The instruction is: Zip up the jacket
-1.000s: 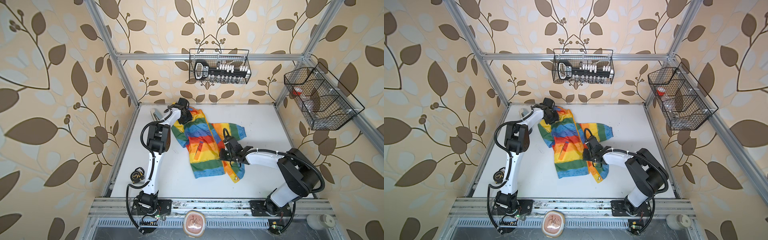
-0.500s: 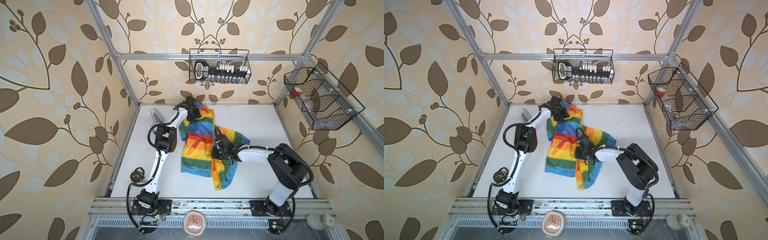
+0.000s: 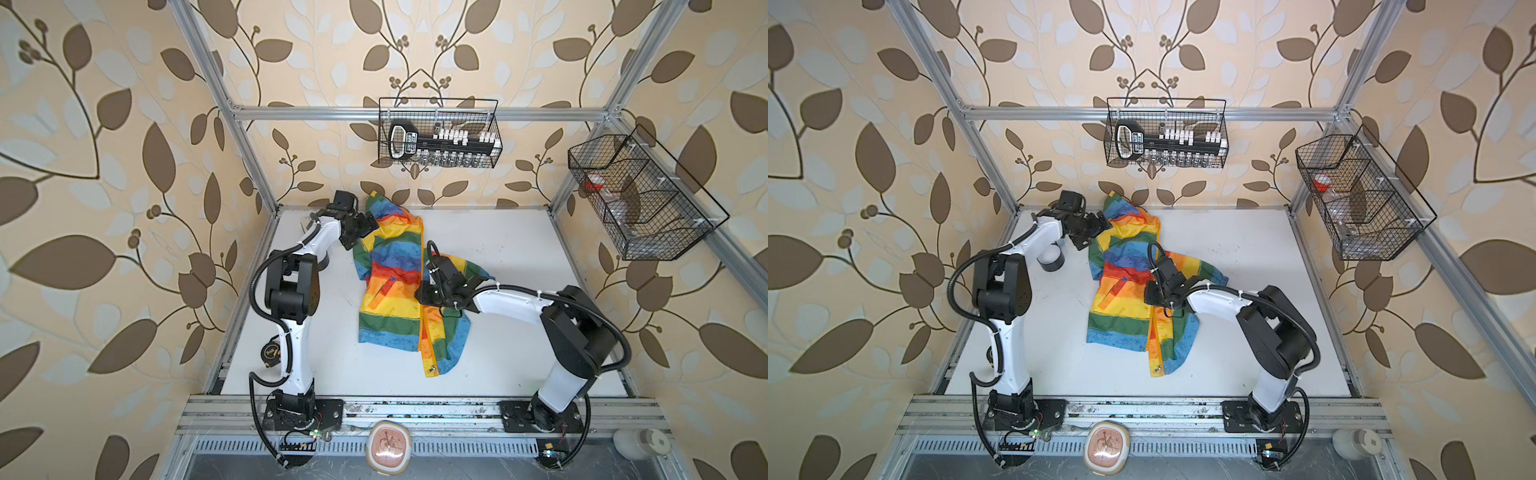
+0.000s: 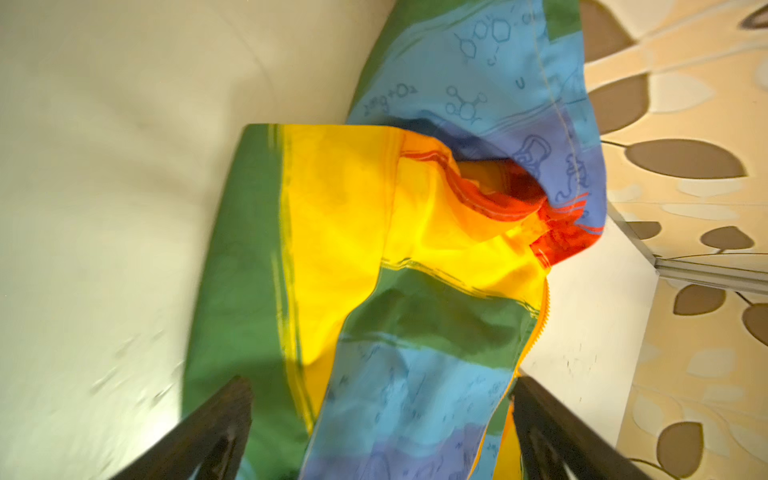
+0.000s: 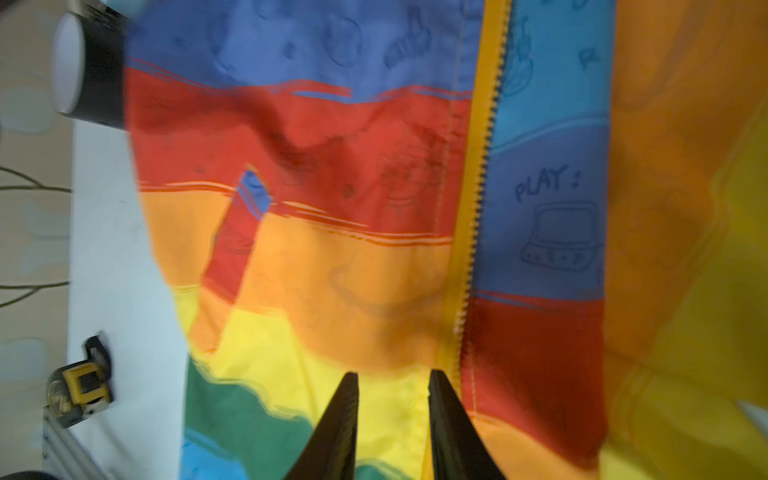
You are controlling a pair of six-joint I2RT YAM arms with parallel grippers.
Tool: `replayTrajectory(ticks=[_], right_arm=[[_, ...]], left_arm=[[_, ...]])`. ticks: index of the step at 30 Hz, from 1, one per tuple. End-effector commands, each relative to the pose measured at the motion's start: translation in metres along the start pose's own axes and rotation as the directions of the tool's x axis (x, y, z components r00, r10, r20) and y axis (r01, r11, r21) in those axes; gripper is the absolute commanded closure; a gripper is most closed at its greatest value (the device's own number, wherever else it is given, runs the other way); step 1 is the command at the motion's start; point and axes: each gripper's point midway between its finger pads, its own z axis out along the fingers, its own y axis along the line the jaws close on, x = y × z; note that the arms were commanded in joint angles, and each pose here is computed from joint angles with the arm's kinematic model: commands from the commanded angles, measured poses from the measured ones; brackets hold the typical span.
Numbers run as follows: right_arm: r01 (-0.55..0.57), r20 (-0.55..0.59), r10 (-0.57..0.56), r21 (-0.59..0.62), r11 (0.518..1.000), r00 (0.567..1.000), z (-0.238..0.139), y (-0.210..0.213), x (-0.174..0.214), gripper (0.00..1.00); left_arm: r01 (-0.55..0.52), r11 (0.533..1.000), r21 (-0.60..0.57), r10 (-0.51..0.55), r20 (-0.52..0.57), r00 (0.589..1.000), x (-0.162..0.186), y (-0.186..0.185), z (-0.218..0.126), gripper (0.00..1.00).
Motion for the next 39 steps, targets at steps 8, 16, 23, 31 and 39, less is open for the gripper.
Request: replayTrajectory(ticks=[8,16,23,31,39], right_arm=[[0.071,0.176,-0.101,0.169,0.983,0.979,-0.098,-0.028,-0.012,0.13],[-0.012,0.323,-0.057,0.209,0.978,0.945,-0.166,-0.085,0.007,0.01],[-0.036,0.182,0.025,0.058,0.998,0.983,-0.158,-0.097,0.057,0.20],[-0.028,0.000,0.028,-0.054,0.998,1.000,-0.117,-0.082,0.123,0.44],[-0.026,-0.099,0.014,-0.115,0.993,0.995,-0.092,-0.055,0.162,0.41]], left_arm=[[-0.095,0.968,0.233,0.054,0.174,0.983,0.027,-0.054,-0.139,0.01],[-0.025,0.865,0.501,-0.028,0.098,0.995,0.109,-0.043,-0.193,0.01],[0.182,0.844,0.505,-0.163,-0.081,0.983,0.172,0.002,-0.165,0.01],[0.040,0.938,0.345,0.026,-0.184,0.983,0.254,0.028,-0.150,0.16],[-0.034,0.946,0.321,0.140,-0.313,0.939,0.335,0.013,-0.108,0.30]])
